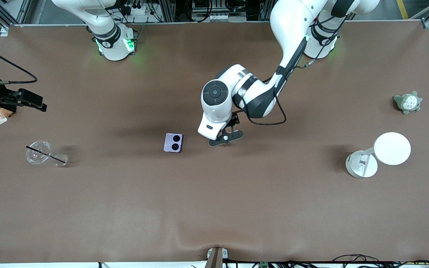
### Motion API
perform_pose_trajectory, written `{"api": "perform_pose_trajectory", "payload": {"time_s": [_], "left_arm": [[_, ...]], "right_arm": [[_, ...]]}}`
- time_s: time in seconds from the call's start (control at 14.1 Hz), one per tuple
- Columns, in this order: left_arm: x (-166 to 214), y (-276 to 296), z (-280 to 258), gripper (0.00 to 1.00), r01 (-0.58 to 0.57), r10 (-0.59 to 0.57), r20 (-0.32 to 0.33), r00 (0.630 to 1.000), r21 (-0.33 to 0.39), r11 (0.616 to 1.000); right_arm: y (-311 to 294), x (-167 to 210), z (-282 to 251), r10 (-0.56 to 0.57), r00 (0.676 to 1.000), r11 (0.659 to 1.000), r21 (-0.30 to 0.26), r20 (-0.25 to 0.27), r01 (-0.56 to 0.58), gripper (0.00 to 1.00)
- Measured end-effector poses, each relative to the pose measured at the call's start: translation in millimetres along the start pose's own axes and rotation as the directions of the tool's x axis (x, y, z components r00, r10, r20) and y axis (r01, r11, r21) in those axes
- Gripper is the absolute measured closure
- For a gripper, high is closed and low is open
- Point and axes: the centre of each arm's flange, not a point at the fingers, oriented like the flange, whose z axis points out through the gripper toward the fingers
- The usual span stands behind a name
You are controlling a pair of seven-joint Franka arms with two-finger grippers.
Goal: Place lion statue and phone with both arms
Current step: 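Lower the left gripper over the lion while the right gripper reaches the phone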
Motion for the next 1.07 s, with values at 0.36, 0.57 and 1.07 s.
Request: {"api": "perform_pose_trajectory", "payload": {"time_s": [0.36, 0.57, 1.07], "left_arm": [[-5.3, 11.0, 48.5, 0.03, 0.095, -0.095, -0.01, 0.995, -0.022, 0.995], [-8.8, 11.9, 63.8, 0.1, 0.09, -0.09, -0.01, 0.996, -0.007, 0.996], [-6.4, 11.3, 66.7, 0.17, 0.091, -0.091, -0.014, 0.996, -0.007, 0.996]], "right_arm": [[-52.3, 55.9, 71.6, -0.075, 0.997, 0.997, -0.003, -0.031, 0.075, 0.0], [-92.3, 83.1, 122.1, -0.126, 0.991, 0.992, -0.014, -0.053, 0.125, 0.0], [-142.7, 117.7, 235.6, -0.178, 0.983, 0.984, -0.034, -0.043, 0.177, 0.0]]}}
